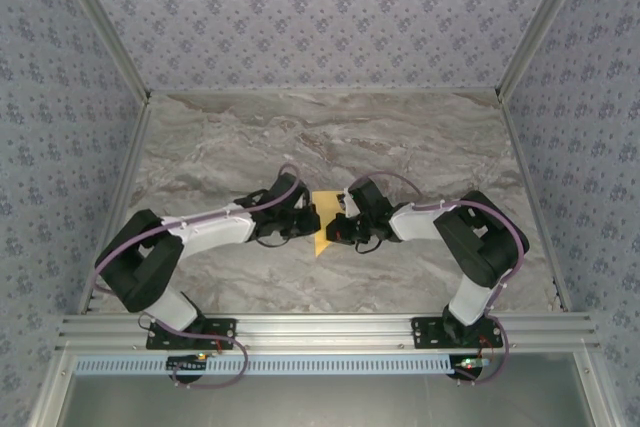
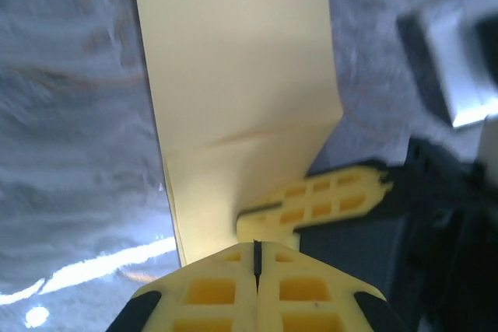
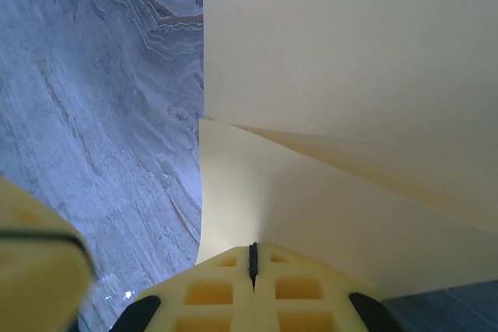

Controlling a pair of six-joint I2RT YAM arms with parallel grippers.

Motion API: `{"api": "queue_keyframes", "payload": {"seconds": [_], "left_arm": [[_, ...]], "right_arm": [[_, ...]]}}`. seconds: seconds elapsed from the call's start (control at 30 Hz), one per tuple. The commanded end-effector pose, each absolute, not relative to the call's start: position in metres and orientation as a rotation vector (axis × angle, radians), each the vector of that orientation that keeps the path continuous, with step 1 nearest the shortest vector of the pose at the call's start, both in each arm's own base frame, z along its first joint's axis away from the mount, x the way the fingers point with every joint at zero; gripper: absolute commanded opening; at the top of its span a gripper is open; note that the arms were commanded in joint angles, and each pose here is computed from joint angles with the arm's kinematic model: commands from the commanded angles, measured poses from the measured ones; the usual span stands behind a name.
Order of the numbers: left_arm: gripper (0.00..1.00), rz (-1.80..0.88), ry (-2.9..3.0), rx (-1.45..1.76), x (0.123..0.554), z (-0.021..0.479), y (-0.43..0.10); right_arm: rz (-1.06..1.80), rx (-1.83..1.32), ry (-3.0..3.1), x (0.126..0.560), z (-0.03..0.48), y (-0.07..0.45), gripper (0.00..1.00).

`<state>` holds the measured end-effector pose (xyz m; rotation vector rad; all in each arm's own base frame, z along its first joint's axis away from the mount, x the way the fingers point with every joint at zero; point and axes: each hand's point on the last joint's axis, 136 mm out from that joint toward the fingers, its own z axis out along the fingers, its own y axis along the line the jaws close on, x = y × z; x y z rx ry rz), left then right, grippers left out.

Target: Fold a paper plane with a square sheet of paper (pick it up from the middle)

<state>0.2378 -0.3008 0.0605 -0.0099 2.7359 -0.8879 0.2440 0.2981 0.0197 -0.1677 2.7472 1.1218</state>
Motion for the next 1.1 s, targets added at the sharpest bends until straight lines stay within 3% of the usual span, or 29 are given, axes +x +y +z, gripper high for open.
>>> {"api": "queue_keyframes", "payload": {"seconds": [0.0, 0.8, 1.07], "left_arm": [[0.03, -0.975, 2.766, -0.031, 0.222, 0.057, -0.313], [0.0, -0.772, 3.045, -0.064, 0.169, -0.006, -0.282], [0.01, -0.84, 2.968, 0.072, 0.175, 0.032, -0.29]], "right_arm": [[0.961, -0.121, 2.885, 0.23, -0.012, 0.277, 0.0], [0.922, -0.084, 2.918, 0.23, -0.019, 0.274, 0.0], [0.905, -0.055, 2.939, 0.227, -0.025, 0.271, 0.0]]}}
